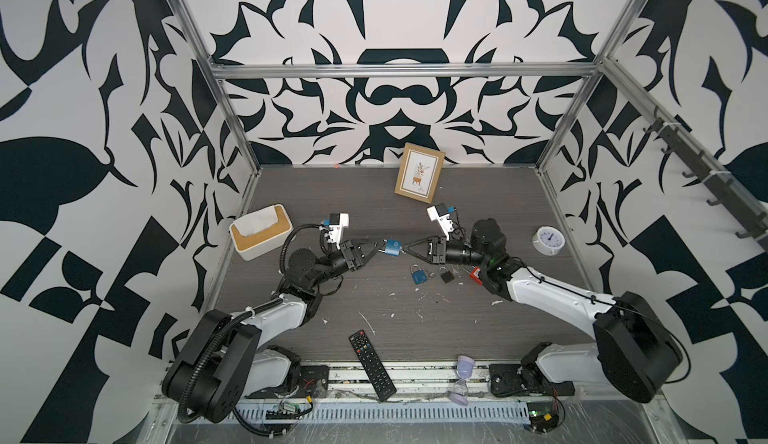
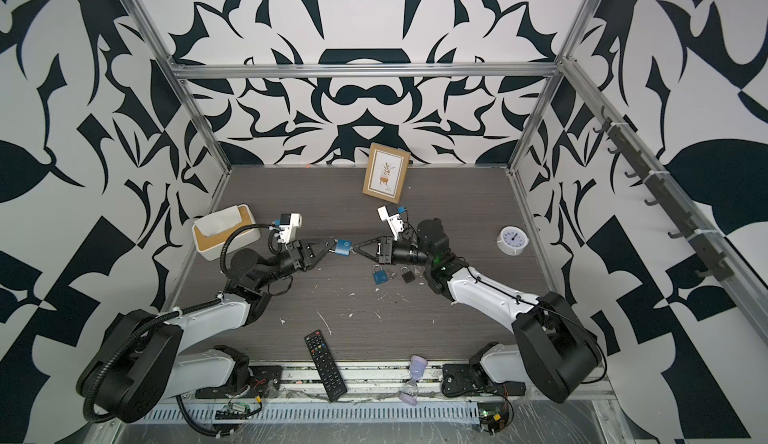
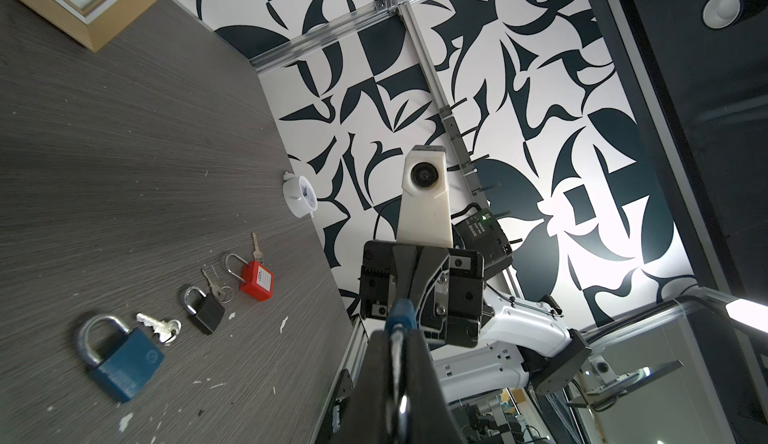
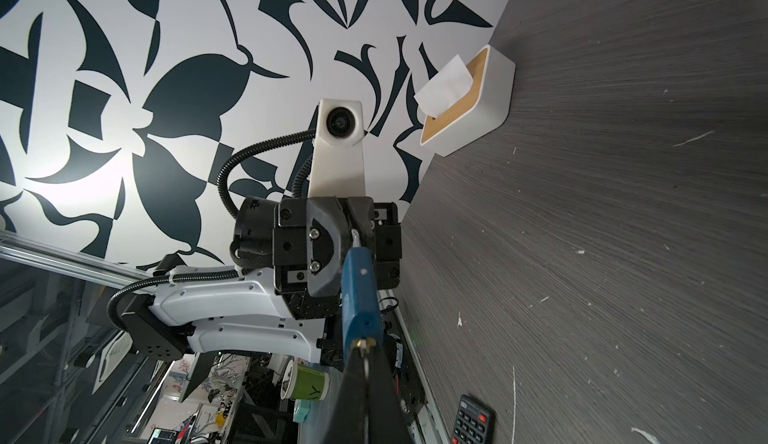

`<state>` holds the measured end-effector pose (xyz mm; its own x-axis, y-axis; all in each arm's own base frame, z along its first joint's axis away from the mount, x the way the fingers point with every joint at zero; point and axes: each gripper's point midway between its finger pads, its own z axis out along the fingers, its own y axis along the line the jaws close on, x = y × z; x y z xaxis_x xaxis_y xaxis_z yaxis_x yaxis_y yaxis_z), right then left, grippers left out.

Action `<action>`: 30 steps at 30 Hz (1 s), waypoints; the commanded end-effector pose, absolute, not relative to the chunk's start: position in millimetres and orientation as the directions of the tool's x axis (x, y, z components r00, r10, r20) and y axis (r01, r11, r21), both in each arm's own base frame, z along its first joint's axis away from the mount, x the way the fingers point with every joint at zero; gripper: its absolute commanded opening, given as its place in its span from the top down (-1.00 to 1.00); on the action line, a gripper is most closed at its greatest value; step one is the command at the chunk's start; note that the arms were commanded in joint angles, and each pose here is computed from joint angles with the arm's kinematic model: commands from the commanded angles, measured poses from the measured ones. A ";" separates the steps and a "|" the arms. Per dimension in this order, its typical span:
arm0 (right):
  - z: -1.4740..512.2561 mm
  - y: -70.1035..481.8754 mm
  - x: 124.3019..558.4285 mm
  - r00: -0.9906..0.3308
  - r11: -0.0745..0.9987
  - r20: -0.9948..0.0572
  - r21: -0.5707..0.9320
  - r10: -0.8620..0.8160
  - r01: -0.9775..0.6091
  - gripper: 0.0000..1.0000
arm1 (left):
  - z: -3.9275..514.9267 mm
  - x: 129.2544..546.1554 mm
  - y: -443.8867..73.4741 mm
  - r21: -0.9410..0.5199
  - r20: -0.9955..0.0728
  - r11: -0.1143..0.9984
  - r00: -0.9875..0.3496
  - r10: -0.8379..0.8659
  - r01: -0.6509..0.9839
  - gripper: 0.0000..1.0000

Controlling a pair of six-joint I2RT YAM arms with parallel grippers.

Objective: Lock with the key

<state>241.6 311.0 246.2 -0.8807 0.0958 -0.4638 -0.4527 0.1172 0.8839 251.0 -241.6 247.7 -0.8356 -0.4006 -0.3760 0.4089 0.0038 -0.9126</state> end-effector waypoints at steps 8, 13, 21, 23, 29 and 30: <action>252.1 291.5 250.6 -0.853 0.108 -0.496 0.868 0.160 -0.484 1.00 | 246.9 265.2 -222.9 -0.901 -0.388 0.004 -0.804 -0.451 0.433 1.00; 250.5 280.0 252.6 -0.852 0.129 -0.494 0.869 0.174 -0.477 1.00 | 242.6 270.7 -215.9 -0.905 -0.387 0.019 -0.800 -0.458 0.426 1.00; 225.3 256.0 276.4 -0.828 0.330 -0.492 0.855 0.268 -0.400 1.00 | 222.0 279.0 -217.4 -0.916 -0.396 0.126 -0.811 -0.431 0.381 1.00; 214.1 248.1 284.2 -0.816 0.397 -0.490 0.845 0.307 -0.358 1.00 | 215.6 279.8 -215.6 -0.917 -0.398 0.180 -0.812 -0.427 0.355 1.00; 182.9 247.9 294.6 -0.802 0.518 -0.460 0.825 0.381 -0.226 1.00 | 208.1 277.4 -205.4 -0.872 -0.481 0.321 -0.762 -0.434 0.368 1.00; 175.9 249.0 295.6 -0.797 0.545 -0.453 0.816 0.400 -0.191 1.00 | 208.4 275.6 -204.0 -0.865 -0.491 0.343 -0.759 -0.427 0.367 1.00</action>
